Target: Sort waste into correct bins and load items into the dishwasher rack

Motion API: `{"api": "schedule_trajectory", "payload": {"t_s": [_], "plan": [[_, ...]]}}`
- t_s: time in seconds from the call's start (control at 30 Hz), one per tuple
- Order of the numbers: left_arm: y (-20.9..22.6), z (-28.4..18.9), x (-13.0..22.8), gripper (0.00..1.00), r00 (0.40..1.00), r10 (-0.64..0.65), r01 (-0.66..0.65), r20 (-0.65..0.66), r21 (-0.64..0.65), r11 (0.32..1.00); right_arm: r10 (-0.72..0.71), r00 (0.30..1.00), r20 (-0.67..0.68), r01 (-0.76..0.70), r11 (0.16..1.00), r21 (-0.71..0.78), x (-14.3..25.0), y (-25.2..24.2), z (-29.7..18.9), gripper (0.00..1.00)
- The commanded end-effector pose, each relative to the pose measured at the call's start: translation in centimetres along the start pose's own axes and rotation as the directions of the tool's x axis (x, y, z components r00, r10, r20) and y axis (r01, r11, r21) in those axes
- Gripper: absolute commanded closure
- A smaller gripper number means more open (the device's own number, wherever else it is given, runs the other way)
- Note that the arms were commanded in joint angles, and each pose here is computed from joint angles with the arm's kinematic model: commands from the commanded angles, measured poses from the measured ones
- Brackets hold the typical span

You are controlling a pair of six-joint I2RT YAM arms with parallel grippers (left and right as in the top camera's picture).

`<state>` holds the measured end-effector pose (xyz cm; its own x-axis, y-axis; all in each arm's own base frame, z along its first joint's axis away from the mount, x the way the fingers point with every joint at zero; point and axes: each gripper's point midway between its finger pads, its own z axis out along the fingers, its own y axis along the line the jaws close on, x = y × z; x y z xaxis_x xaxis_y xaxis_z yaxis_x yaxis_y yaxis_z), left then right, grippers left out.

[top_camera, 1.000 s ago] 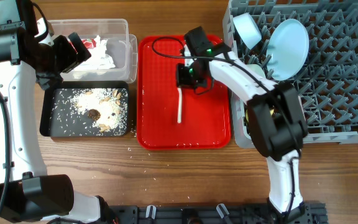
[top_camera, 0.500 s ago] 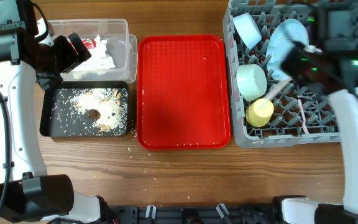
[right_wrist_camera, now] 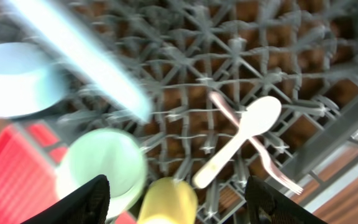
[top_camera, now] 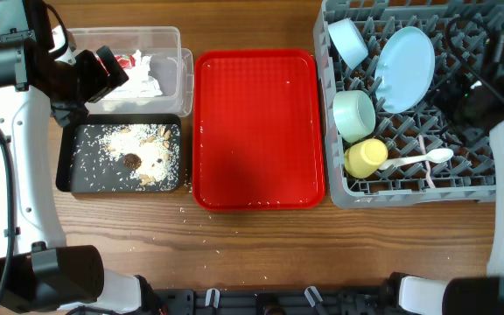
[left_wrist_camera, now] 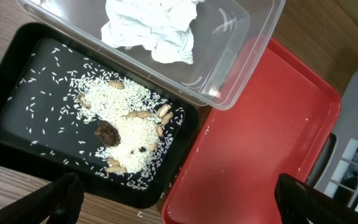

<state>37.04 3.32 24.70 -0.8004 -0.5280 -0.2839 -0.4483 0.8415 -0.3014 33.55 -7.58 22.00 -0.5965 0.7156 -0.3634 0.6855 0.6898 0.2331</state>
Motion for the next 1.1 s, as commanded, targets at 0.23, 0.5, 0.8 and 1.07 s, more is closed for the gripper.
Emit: {"api": "schedule_trajectory", "payload": {"t_s": [0.23, 0.5, 0.8, 1.07], "plan": [[0.0, 0.3, 0.0, 0.00, 1.000, 0.007, -0.007, -0.009, 0.005, 1.000, -0.324, 0.910, 0.257, 0.411, 0.777, -0.477, 9.2, 3.3, -18.9, 0.00], [0.0, 0.3, 0.0, 0.00, 1.000, 0.007, -0.007, -0.009, 0.004, 1.000, -0.267, 0.795, 0.544, 0.442, 0.869, -0.220, 5.4, -0.8, -17.1, 0.00], [0.0, 0.3, 0.0, 0.00, 1.000, 0.007, -0.007, -0.009, 0.004, 1.000, -0.048, 0.616, 0.786, 0.596, 0.681, -0.425, 11.9, -0.1, -4.2, 0.00], [0.0, 0.3, 0.0, 0.00, 1.000, 0.007, -0.007, -0.009, 0.004, 1.000, -0.029, 0.605, 0.796, 0.567, 0.718, -0.404, 12.9, -1.2, -0.1, 0.00]]}}
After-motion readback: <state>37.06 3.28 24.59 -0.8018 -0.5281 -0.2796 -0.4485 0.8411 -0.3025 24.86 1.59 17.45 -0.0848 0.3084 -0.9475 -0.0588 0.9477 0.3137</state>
